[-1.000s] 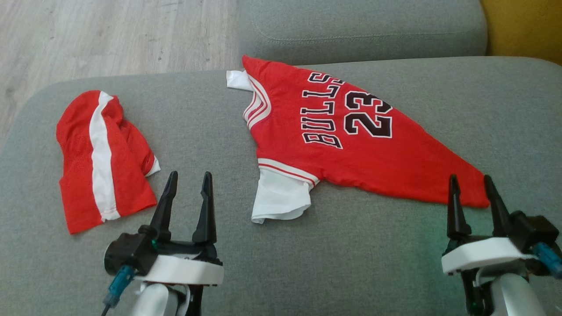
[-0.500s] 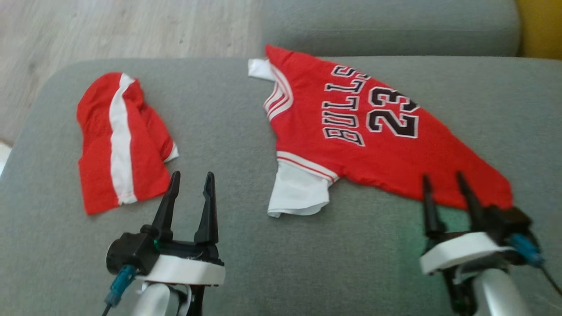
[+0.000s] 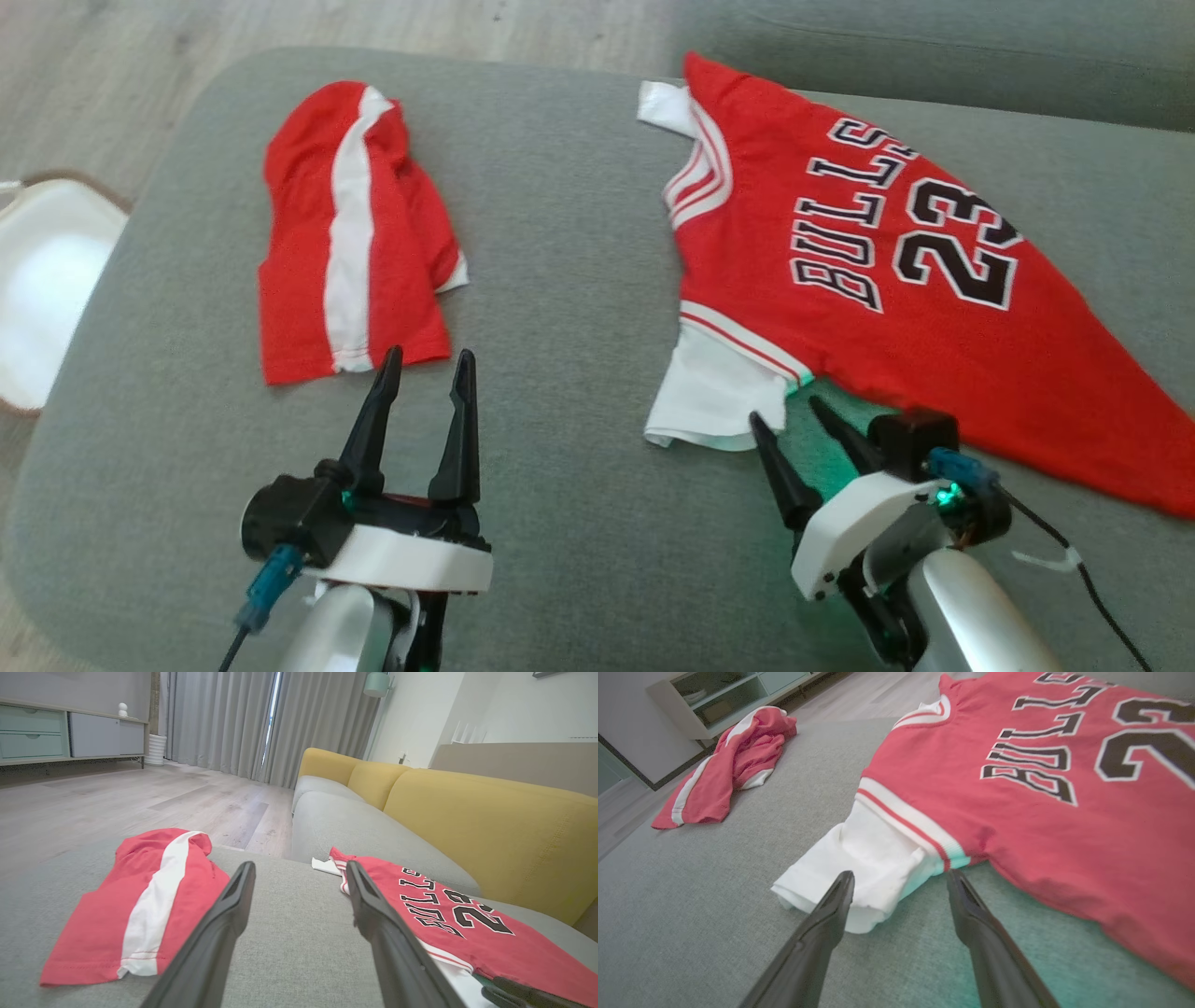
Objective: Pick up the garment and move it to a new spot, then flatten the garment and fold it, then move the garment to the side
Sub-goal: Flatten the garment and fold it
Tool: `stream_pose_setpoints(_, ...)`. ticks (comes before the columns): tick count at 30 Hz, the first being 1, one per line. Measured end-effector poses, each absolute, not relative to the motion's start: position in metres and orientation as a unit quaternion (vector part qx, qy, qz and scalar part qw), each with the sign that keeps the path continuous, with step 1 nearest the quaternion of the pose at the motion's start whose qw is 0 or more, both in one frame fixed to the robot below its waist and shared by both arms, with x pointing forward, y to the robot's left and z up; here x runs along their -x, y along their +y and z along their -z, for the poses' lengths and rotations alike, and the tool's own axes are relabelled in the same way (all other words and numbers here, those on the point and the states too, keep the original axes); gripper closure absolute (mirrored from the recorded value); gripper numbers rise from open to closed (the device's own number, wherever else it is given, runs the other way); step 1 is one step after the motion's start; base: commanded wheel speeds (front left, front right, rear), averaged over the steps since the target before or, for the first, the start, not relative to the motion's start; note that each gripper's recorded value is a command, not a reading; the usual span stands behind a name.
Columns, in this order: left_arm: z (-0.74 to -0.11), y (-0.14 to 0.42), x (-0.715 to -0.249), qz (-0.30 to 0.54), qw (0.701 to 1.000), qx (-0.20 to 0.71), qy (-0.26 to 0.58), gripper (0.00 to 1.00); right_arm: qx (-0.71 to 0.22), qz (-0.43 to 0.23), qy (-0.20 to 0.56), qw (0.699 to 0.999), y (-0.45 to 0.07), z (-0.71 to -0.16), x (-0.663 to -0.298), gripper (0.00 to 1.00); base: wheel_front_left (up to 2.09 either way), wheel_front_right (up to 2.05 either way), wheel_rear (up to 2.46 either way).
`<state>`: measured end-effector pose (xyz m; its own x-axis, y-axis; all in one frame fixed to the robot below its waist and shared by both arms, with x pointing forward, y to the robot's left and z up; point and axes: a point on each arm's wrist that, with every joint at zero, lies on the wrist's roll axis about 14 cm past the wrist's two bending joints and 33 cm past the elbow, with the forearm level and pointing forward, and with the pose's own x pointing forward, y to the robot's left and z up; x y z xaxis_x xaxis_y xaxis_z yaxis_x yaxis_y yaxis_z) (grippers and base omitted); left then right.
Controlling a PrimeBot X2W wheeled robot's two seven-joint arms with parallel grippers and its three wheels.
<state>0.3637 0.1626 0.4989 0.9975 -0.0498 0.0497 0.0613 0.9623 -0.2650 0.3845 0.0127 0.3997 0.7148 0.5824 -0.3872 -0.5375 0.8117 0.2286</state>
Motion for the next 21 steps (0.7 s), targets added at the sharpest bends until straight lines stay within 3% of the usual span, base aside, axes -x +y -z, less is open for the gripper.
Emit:
stream_pose_setpoints(12, -0.499, 0.175, -0.356, 0.005, 0.991, 0.13, -0.023, 0.0, -0.056, -0.314, 0.27, 0.908, 0.026, -0.38, -0.384, 0.0, 0.0, 0.0, 0.0)
stream_pose_setpoints(13, -0.5, 0.176, -0.356, 0.005, 0.991, 0.13, -0.023, 0.0, -0.054, -0.315, 0.271, 0.908, 0.026, -0.38, -0.384, 0.66, 0.0, 0.0, 0.0)
stream_pose_setpoints(14, -0.5, 0.175, -0.356, 0.005, 0.991, 0.13, -0.024, 0.0, -0.054, -0.316, 0.271, 0.908, 0.027, -0.379, -0.383, 1.0, 0.0, 0.0, 0.0)
stream_pose_setpoints(21, -0.502, 0.172, -0.357, 0.011, 0.991, 0.131, -0.027, 0.0, -0.063, -0.291, 0.241, 0.924, 0.014, -0.389, -0.399, 1.0, 0.0, 0.0, 0.0)
